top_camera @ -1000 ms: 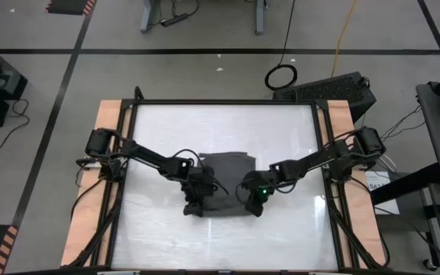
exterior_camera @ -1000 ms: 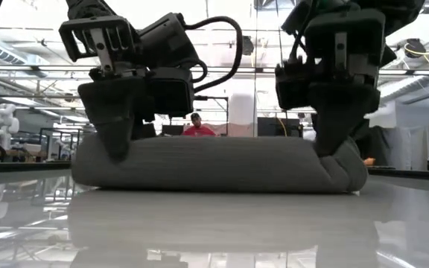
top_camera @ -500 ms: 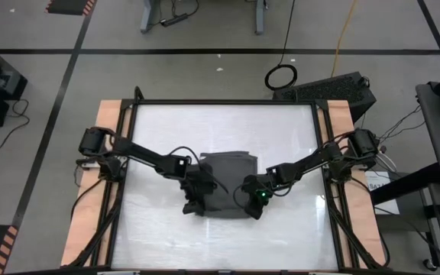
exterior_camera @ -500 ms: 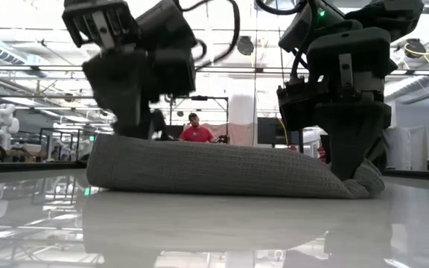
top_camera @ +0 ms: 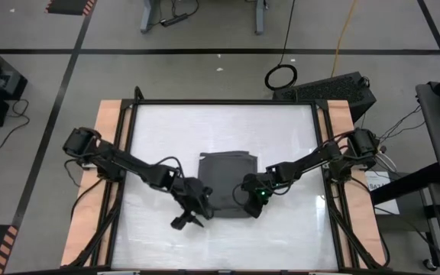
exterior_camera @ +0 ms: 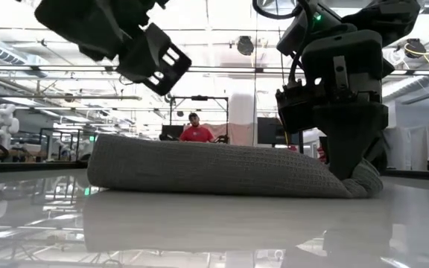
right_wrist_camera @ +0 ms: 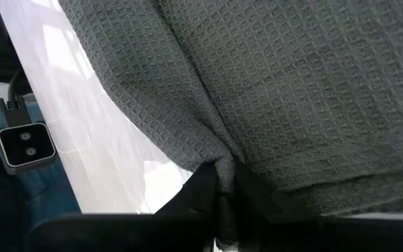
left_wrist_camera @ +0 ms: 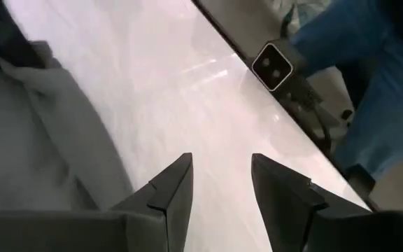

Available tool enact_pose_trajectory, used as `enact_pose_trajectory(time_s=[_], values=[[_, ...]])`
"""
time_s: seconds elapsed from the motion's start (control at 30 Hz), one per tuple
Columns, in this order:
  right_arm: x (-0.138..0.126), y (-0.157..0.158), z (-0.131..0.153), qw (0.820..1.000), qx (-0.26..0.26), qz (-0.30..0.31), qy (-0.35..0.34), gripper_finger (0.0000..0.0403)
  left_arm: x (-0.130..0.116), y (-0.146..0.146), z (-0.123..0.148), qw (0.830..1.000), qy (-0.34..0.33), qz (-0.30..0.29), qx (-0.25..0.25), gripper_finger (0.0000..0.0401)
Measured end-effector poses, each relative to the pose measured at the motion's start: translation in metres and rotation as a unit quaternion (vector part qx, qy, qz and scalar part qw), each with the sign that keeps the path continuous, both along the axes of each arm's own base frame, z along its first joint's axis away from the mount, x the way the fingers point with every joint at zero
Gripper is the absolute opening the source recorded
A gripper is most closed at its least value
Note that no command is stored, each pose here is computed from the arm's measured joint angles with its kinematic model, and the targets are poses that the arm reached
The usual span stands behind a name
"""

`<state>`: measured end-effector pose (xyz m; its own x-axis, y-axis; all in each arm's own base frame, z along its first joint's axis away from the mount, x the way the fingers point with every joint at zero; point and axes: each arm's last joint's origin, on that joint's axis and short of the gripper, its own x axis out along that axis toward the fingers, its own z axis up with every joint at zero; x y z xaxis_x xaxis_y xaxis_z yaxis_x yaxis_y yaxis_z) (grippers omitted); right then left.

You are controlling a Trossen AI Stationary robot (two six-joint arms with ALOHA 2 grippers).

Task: Roll towel
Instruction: Roll the dark gray towel

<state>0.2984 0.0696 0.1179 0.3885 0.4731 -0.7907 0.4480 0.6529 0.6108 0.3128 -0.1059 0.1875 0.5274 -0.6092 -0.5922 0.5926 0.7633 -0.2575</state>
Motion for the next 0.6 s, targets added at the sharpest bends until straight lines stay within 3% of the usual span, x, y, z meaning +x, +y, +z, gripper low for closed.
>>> enact_pose_trajectory(time_s=[0.23,0.43,0.6], values=[[0.001,-0.005,0.0,1.0,0.0,-0.007,-0.001,0.002,0.014,-0.006,-0.028,0.999,0.01,0.033,0.004,0.0151],[0.002,-0.007,0.0,1.0,-0.003,-0.006,-0.004,0.002,0.019,-0.002,-0.043,0.993,0.009,0.095,0.064,0.0151],[0.002,-0.009,0.0,1.0,-0.004,-0.007,-0.005,0.002,0.02,0.0,-0.045,0.99,-0.004,0.105,0.095,0.0151]])
